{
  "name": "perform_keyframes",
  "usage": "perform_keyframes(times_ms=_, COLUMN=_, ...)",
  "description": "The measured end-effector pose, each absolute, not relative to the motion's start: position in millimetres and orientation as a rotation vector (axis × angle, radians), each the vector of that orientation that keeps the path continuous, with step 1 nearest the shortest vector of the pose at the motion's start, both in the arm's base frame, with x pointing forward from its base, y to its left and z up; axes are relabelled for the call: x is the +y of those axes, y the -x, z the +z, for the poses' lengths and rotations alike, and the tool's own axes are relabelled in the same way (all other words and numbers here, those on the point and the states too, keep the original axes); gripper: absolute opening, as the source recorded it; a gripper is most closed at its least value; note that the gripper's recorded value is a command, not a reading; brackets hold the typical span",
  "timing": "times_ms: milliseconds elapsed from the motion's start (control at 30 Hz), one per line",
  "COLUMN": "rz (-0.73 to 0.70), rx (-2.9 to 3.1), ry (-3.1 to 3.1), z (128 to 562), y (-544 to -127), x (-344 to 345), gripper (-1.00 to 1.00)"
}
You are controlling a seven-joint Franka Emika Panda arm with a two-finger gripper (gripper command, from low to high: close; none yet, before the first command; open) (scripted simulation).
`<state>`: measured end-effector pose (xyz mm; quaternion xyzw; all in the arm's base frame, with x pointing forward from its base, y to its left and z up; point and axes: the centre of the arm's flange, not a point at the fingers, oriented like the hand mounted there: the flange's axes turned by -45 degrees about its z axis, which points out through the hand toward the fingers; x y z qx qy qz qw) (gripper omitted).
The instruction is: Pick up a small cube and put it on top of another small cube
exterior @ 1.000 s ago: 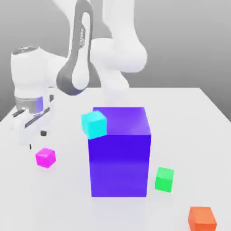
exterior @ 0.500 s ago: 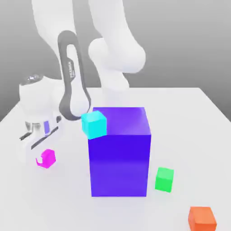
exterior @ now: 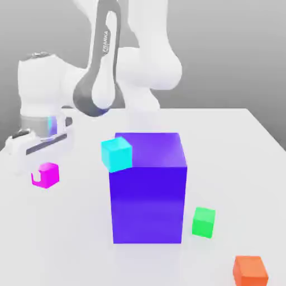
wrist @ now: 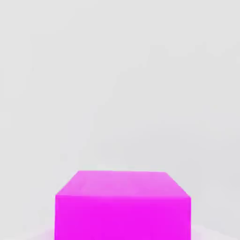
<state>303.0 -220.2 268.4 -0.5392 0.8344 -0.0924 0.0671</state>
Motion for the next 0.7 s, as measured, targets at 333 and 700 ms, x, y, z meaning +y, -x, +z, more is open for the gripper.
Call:
perform_keyframes(times_ms=333, rz=-0.401, rx=2.2, ry=1.483, z=385, y=-386, x=-108, gripper=-1.0)
perform_keyframes(times_ms=700, rz=-0.278, rx=2.01, ry=1.723, z=398, y=-396, x=56, gripper=-1.0)
